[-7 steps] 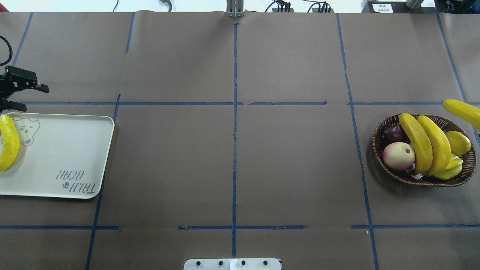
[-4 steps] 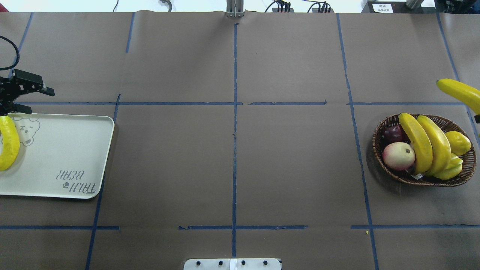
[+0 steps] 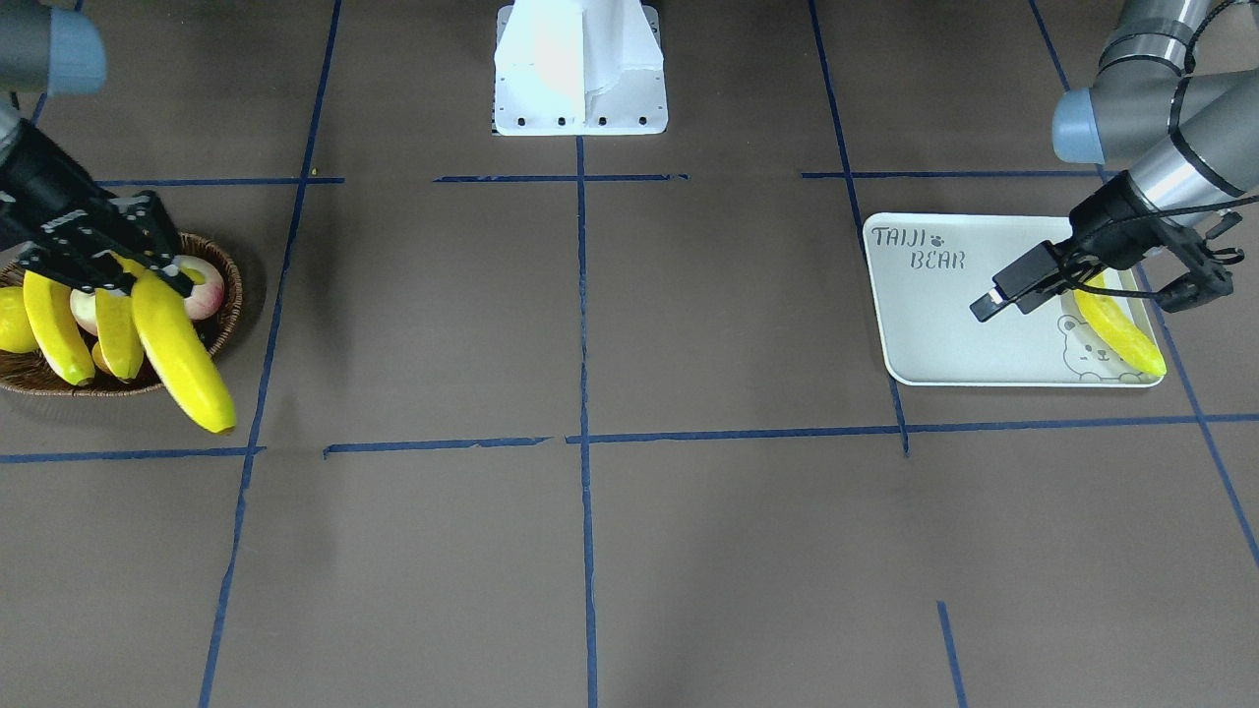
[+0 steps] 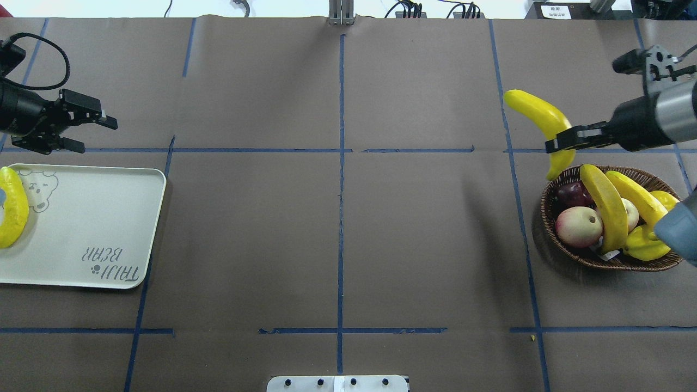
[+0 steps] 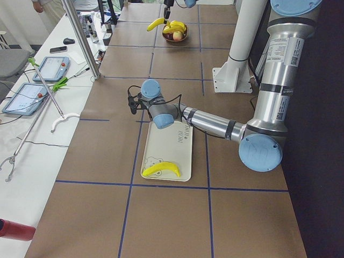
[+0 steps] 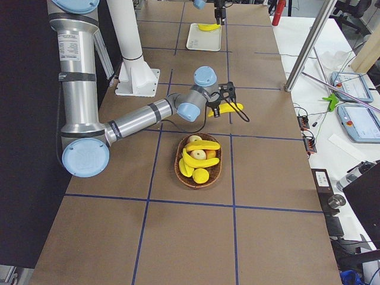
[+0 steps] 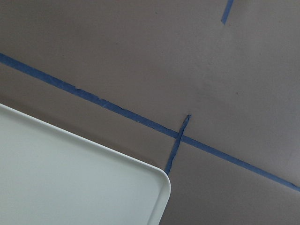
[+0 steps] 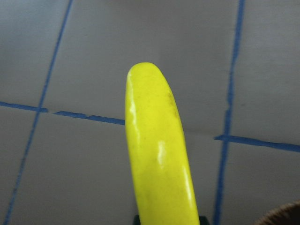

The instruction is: Transfer all bananas from basket to plate

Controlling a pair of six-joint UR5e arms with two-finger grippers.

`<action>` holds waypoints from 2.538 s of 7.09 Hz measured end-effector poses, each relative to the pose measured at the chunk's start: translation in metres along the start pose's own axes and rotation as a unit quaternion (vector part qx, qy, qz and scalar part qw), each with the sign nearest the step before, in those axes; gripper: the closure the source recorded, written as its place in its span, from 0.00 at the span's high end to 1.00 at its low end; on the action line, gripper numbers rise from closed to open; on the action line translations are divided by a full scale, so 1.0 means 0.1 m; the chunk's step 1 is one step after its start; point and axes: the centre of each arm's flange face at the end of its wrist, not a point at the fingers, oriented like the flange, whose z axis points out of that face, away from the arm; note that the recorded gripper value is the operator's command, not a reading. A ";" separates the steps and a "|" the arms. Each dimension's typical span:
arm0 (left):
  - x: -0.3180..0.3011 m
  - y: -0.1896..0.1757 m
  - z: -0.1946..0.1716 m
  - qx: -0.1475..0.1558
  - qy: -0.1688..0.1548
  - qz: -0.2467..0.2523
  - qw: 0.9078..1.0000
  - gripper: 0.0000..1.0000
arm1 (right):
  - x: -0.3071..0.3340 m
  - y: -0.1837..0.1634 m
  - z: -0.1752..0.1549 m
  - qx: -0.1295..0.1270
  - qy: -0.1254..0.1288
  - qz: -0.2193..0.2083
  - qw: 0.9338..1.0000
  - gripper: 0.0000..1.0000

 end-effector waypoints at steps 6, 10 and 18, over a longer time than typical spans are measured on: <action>1.93 0.54 0.41 -0.048 0.083 -0.117 0.989 1.00 | -2.00 -0.06 0.45 0.016 -0.118 0.045 0.992 0.02; 2.71 1.10 0.81 -0.040 0.125 -0.185 0.974 1.00 | -2.77 0.14 0.82 0.053 -0.139 0.082 0.986 0.02; 3.17 1.62 1.21 -0.021 0.154 -0.210 0.965 0.26 | -3.13 0.29 0.91 0.052 -0.157 0.085 0.983 0.04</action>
